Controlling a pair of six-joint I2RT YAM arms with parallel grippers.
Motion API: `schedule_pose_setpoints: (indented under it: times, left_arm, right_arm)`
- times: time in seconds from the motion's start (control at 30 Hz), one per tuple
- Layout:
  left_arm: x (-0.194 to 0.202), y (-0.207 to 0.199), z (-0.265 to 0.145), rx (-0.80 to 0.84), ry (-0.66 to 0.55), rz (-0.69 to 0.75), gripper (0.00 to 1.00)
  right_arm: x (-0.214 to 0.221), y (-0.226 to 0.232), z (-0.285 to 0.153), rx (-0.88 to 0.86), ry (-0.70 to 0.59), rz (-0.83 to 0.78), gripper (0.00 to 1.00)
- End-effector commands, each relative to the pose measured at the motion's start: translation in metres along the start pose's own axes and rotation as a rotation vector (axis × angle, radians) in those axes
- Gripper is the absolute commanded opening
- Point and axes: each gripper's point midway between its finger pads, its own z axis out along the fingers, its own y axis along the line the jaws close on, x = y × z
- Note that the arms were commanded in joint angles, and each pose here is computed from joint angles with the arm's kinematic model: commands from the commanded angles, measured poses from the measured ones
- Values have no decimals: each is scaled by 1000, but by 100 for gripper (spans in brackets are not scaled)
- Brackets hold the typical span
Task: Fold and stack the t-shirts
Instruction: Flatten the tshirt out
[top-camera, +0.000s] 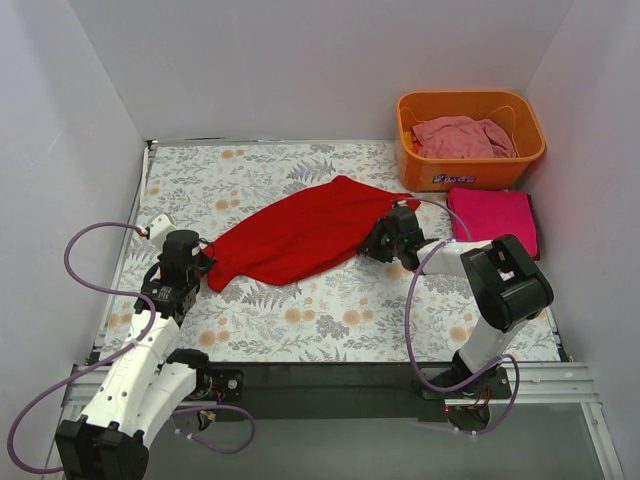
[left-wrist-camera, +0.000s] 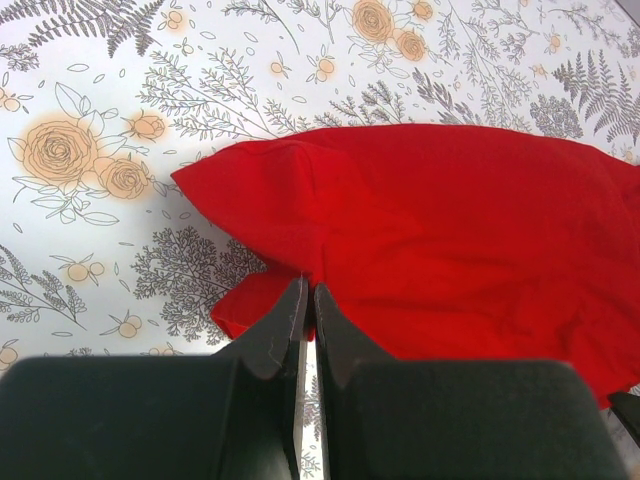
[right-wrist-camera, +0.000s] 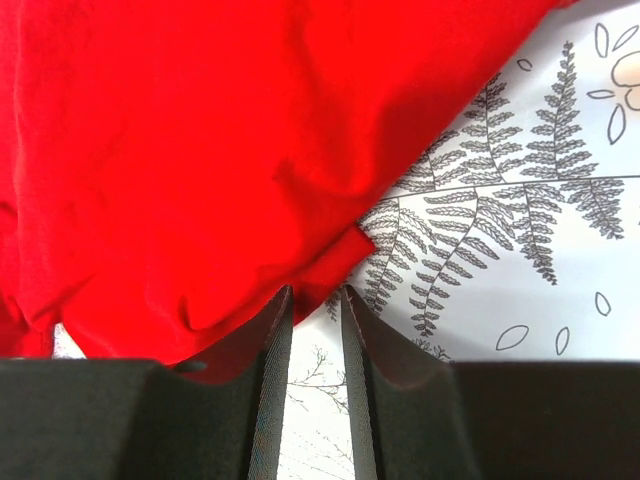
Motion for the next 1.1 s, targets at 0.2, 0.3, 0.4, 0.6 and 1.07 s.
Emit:
schedule_pose_setpoints:
  times: [0.2, 0.3, 0.4, 0.6, 1.07]
  left_arm:
    - [-5, -1, 2, -2, -14, 0, 0]
    - [-5, -1, 2, -3, -13, 1, 0]
    - [-4, -1, 3, -4, -12, 1, 0]
    - [-4, -4, 6, -16, 2, -12, 0]
    - [-205, -89, 40, -44, -173, -155, 0]
  right_arm:
    - [14, -25, 13, 110, 47, 3, 35]
    - [14, -25, 16, 115, 51, 10, 35]
    - [16, -28, 16, 120, 56, 11, 32]
    - [-3, -32, 1, 142, -22, -30, 11]
    - [-227, 58, -155, 81, -505, -251, 1]
